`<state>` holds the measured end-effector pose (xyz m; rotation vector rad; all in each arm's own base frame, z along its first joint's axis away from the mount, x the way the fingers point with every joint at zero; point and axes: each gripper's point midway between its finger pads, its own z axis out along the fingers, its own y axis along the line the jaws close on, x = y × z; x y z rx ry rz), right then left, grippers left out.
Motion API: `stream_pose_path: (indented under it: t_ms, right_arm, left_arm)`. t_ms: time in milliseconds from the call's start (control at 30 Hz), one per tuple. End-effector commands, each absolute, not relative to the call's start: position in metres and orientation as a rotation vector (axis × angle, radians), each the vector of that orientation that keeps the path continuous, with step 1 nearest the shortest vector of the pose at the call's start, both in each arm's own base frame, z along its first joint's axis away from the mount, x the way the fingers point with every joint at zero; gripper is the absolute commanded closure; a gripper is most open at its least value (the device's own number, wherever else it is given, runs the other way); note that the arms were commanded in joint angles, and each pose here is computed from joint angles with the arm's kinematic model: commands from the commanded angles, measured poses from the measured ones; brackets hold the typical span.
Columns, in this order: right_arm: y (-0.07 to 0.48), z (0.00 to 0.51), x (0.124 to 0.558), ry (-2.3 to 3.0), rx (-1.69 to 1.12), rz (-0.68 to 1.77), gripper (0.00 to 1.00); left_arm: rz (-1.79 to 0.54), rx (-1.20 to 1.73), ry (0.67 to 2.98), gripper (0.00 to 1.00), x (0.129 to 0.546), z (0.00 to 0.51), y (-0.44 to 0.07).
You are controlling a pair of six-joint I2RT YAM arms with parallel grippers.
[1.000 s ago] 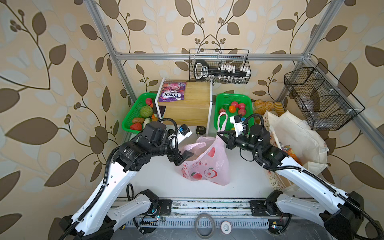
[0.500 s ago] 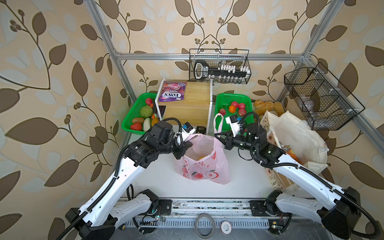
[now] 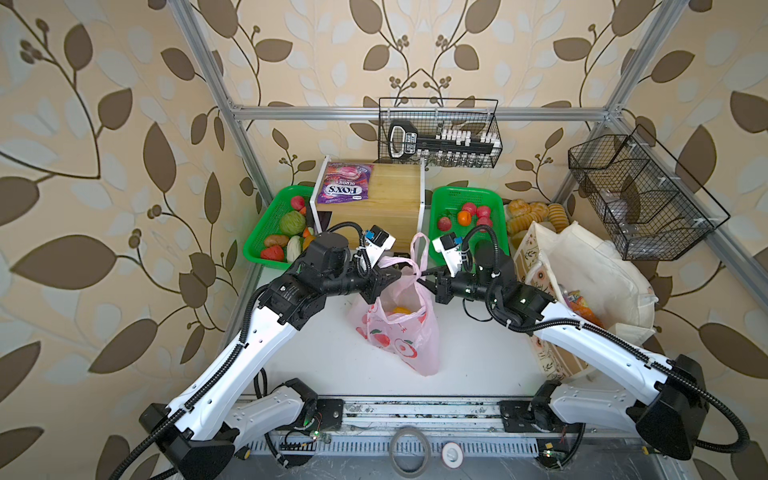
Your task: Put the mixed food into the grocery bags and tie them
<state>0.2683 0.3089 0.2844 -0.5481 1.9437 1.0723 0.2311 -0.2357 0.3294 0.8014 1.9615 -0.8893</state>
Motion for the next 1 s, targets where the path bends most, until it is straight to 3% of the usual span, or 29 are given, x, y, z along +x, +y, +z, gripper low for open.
stream_pose_path:
  t_ms: [0, 33, 267, 533, 633, 733, 833, 900, 967]
  right_arm:
    - [0.312, 0.302, 0.277, 1.912, -0.494, 1.073, 1.00]
    - [0.308, 0.300, 0.279, 1.922, -0.478, 1.048, 1.00]
    - [0.296, 0.301, 0.286, 1.923, -0.443, 1.035, 1.00]
    - [0.300, 0.302, 0.282, 1.922, -0.463, 1.050, 1.00]
    - [0.300, 0.304, 0.282, 1.917, -0.463, 1.049, 1.00]
    - [0.299, 0.308, 0.282, 1.912, -0.463, 1.047, 1.00]
    - [0.299, 0.312, 0.280, 1.902, -0.465, 1.053, 1.00]
    - [0.298, 0.311, 0.279, 1.906, -0.464, 1.049, 1.00]
    - [0.296, 0.308, 0.282, 1.916, -0.456, 1.030, 1.00]
  left_arm:
    - [-0.921, 0.831, 1.893, 0.73, 0.225, 0.354, -0.237]
    - [-0.897, 0.847, 1.888, 0.66, 0.223, 0.357, -0.234]
    - [-0.788, 0.971, 1.798, 0.40, 0.203, 0.385, -0.220]
    - [-0.725, 1.046, 1.832, 0.37, 0.202, 0.401, -0.219]
    - [-0.731, 1.081, 1.839, 0.32, 0.199, 0.401, -0.223]
    - [-0.661, 0.980, 1.945, 0.27, 0.216, 0.387, -0.217]
    - [-0.583, 0.811, 2.084, 0.30, 0.236, 0.363, -0.205]
    - [-0.580, 0.762, 2.141, 0.30, 0.236, 0.349, -0.201]
    - [-0.654, 0.824, 2.164, 0.24, 0.221, 0.341, -0.207]
